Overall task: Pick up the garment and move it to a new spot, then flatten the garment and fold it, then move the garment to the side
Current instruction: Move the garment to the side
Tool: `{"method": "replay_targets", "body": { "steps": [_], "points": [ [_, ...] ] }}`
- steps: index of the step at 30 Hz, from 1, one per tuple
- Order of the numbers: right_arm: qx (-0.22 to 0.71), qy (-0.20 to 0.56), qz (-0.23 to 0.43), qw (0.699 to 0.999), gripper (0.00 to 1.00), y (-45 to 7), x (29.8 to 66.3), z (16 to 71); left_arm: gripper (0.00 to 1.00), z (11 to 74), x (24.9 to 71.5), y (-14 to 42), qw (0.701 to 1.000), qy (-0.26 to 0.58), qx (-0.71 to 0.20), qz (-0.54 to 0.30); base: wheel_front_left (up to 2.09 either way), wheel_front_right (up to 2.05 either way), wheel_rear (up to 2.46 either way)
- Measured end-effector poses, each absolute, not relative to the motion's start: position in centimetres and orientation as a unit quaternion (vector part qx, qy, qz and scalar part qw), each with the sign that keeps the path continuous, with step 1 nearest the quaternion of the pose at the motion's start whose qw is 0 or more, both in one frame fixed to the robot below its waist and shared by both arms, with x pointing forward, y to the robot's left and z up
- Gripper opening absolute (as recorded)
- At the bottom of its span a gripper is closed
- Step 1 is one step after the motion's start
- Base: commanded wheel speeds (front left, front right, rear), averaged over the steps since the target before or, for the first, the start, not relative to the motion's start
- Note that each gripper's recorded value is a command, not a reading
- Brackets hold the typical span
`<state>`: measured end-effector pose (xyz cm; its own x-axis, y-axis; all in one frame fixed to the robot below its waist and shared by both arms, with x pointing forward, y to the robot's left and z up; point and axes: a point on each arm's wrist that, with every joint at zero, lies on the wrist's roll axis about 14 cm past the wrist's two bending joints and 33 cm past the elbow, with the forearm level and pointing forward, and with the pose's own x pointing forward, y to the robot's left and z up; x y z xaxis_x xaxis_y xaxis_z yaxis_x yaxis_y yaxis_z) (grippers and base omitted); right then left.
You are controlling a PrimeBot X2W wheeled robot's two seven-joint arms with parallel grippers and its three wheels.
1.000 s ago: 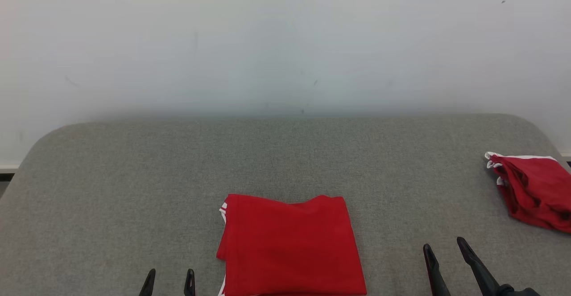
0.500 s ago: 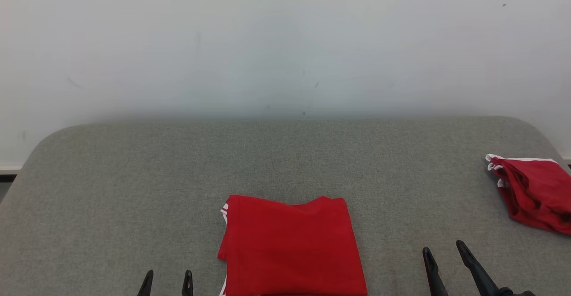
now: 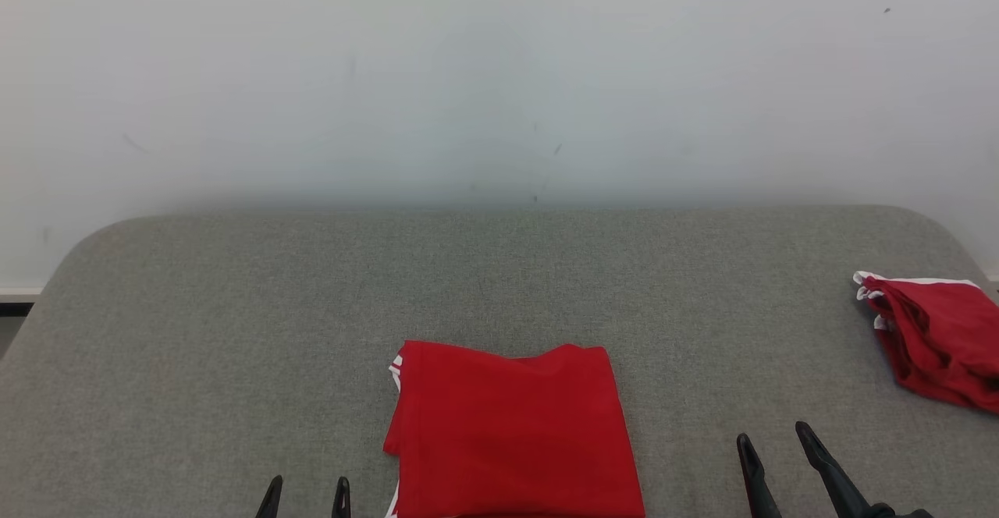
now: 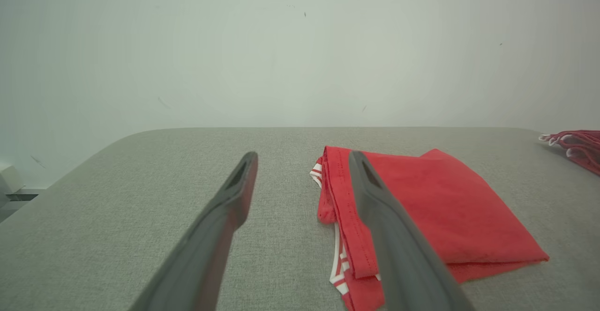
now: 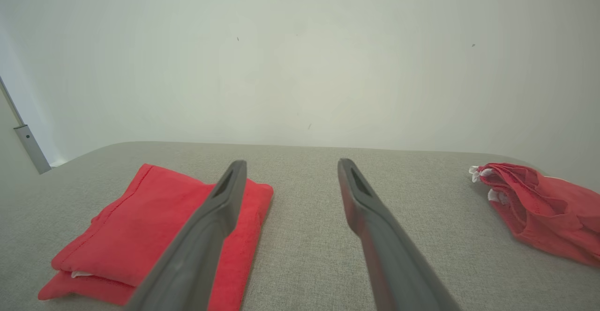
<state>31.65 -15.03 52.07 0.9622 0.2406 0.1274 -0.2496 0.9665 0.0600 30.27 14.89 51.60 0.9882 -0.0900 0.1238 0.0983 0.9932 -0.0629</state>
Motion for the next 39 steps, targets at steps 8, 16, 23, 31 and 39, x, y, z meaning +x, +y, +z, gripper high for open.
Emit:
{"method": "replay_targets", "body": {
  "steps": [8, 16, 23, 31, 39],
  "points": [
    [0.04, -0.055, 0.125, 0.99, 1.0, -15.0, 31.7, 51.8, 1.0, 51.3, 30.2, 14.8, 0.997, -0.056, -0.035, -0.046, 0.0, 0.0, 0.0],
    [0.065, -0.04, 0.13, 0.989, 1.0, -14.5, 31.9, 51.0, 1.0, 51.1, 30.1, 14.7, 0.997, -0.053, -0.036, -0.048, 0.0, 0.0, 0.0],
    [0.11, -0.01, 0.155, 0.982, 1.0, -13.2, 33.2, 49.8, 1.0, 50.9, 30.0, 14.5, 0.997, -0.049, -0.036, -0.051, 0.0, 0.0, 0.0],
    [0.172, 0.071, 0.206, 0.961, 1.0, -11.1, 35.3, 47.2, 1.0, 50.6, 30.1, 14.1, 0.997, -0.043, -0.033, -0.057, 0.0, 0.0, 0.0],
    [0.217, 0.163, 0.234, 0.933, 1.0, -10.4, 37.3, 45.7, 1.0, 50.0, 30.2, 14.5, 0.998, -0.032, -0.033, -0.046, 0.0, 0.0, 0.0]
  ]
}}
